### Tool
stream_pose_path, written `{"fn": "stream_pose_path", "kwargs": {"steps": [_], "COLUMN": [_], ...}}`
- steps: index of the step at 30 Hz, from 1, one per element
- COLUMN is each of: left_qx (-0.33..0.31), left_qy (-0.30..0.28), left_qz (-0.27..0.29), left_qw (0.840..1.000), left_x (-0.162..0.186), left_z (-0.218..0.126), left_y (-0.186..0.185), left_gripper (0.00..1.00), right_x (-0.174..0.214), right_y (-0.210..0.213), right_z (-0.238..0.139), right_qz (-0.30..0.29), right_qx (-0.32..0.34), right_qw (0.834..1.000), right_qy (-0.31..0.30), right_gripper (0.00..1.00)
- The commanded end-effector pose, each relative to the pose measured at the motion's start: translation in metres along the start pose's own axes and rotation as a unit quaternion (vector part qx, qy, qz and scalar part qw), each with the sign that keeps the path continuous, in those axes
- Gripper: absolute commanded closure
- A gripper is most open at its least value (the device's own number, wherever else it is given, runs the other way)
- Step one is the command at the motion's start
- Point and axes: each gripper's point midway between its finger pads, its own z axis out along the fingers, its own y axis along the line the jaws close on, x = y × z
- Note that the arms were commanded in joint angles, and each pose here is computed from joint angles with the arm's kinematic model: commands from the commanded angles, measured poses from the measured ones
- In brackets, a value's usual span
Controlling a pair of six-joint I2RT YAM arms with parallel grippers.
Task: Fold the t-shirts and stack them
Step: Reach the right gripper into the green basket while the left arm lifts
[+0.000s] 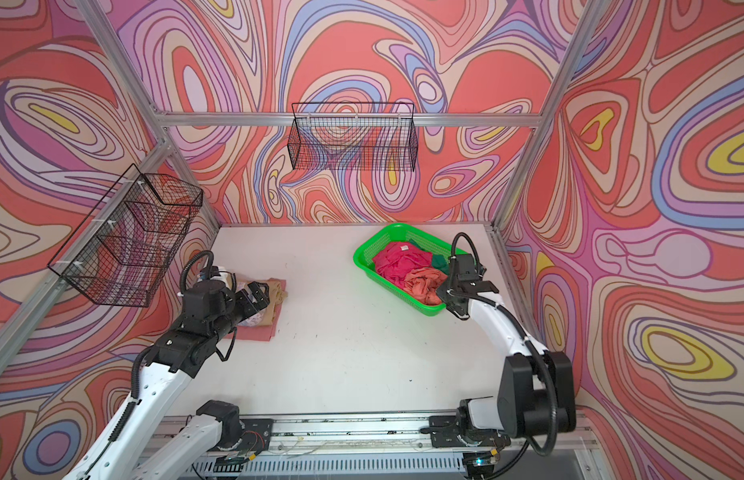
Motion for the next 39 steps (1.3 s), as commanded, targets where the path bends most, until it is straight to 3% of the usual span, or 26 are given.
{"fn": "stream_pose_path", "kwargs": {"steps": [1,7,10,17,25,31,39], "left_qx": [0.019,0.029,0.035,0.032,0.029,0.033,0.033], "left_qy": [-0.004,0.009,0.014,0.013,0.009,0.009,0.010], "left_qz": [0.020,0.034,0.033,0.036,0.039,0.039,0.040], "left_qw": [1.000,0.999,0.999,0.999,0.999,0.999,0.999], "left_x": [-0.005,0.000,0.002,0.004,0.003,0.003,0.004], "left_z": [-0.009,-0.006,-0.004,-0.004,-0.003,-0.003,-0.003], "left_y": [-0.015,-0.024,-0.027,-0.025,-0.023,-0.024,-0.024], "left_gripper": [0.00,0.00,0.00,0.00,0.00,0.00,0.00], "right_x": [-0.019,-0.031,-0.041,-0.062,-0.110,-0.125,-0.148], "right_y": [-0.040,-0.077,-0.078,-0.045,-0.017,-0.013,0.005], "right_z": [-0.033,-0.087,-0.094,-0.055,-0.017,0.013,0.048], "right_qz": [0.112,0.208,0.234,0.251,0.291,0.342,0.336], "right_qx": [0.009,-0.003,-0.007,-0.015,0.001,0.002,0.012], "right_qw": [0.991,0.963,0.952,0.954,0.941,0.923,0.927], "right_qy": [-0.076,-0.170,-0.197,-0.165,-0.173,-0.176,-0.165], "right_gripper": [0.97,0.98,0.99,1.00,1.00,1.00,1.00]}}
